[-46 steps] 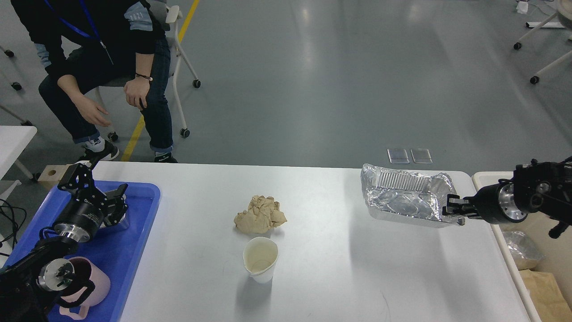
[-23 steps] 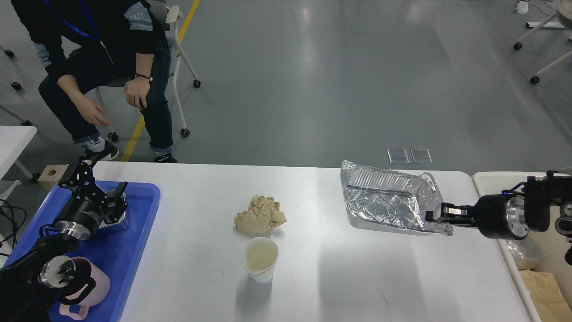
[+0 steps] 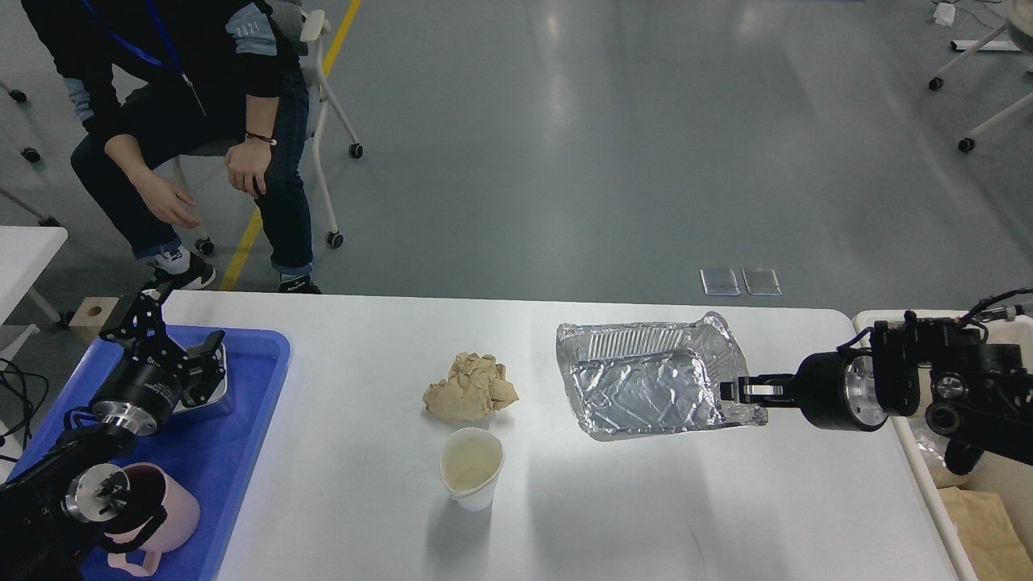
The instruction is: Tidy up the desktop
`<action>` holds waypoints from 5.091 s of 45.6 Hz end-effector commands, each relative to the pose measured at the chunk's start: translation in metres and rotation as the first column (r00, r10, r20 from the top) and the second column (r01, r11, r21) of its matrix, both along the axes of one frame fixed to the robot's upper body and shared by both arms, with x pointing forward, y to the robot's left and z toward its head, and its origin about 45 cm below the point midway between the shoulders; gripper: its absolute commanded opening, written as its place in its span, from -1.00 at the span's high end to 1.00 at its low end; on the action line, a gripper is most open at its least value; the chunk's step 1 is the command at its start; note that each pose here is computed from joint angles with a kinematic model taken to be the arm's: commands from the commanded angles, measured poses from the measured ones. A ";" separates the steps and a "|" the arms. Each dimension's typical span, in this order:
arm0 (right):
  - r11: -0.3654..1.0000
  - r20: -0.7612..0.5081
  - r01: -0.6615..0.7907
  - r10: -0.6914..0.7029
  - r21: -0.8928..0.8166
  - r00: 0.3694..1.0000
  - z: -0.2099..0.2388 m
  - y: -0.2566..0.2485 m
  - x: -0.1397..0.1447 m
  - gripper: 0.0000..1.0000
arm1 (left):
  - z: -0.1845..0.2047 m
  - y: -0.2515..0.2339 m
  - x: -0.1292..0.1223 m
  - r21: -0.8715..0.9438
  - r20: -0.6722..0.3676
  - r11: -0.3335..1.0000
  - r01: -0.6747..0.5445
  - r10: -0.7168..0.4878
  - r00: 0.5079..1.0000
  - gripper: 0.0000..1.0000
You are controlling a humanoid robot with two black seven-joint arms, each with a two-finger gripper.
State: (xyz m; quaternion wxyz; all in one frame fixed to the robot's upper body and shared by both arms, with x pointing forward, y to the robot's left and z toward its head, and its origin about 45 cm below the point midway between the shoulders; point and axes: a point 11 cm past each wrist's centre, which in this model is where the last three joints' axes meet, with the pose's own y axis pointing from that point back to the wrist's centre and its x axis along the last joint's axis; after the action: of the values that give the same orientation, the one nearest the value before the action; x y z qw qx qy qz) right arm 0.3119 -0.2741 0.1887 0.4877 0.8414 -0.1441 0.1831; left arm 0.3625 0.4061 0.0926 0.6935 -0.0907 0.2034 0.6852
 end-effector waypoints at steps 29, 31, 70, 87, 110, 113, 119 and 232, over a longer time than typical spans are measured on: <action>1.000 0.006 -0.007 0.007 -0.006 1.000 0.001 0.001 0.002 1.00 | 0.045 0.030 0.026 0.070 0.086 0.997 -0.038 0.032 0.996 -0.96; 1.000 0.005 -0.006 0.006 -0.007 1.000 0.001 0.001 0.002 1.00 | 0.046 0.031 0.025 0.076 0.082 0.996 -0.037 0.030 0.996 -0.96; 1.000 0.030 0.026 -0.025 -0.015 0.999 0.011 -0.013 0.006 1.00 | 0.198 0.202 -0.036 0.678 -0.128 0.716 0.169 -0.111 0.986 -0.95; 1.000 0.043 0.019 -0.018 -0.015 0.999 0.015 -0.010 0.010 1.00 | 0.234 0.179 -0.028 0.819 -0.378 0.326 0.473 -0.314 0.871 -0.95; 1.000 0.051 0.019 -0.018 -0.014 0.999 0.019 -0.010 0.012 1.00 | 0.245 0.047 -0.012 0.774 -0.592 -0.202 0.601 -0.567 0.573 -0.95; 1.000 0.053 0.021 -0.021 -0.015 0.998 0.019 -0.011 0.012 1.00 | 0.247 0.026 -0.009 0.775 -0.593 -0.236 0.586 -0.593 0.545 -0.95; 1.000 0.054 0.024 -0.023 -0.016 0.998 0.020 -0.012 0.012 1.00 | 0.235 -0.012 -0.001 0.770 -0.605 -0.289 0.569 -0.614 0.507 -0.95; 0.997 0.065 0.062 -0.060 -0.034 0.996 0.026 -0.031 0.011 1.00 | 0.111 -0.060 -0.040 0.811 -0.501 -0.072 0.581 -0.598 0.626 -0.95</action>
State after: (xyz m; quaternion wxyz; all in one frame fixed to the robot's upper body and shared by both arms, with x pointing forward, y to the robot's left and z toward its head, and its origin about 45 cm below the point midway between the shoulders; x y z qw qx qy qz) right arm 0.3236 -0.3045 0.2140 0.5032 0.8214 -0.1820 0.1973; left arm 0.3140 0.3506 0.1961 0.8081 0.4631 -0.2691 0.2452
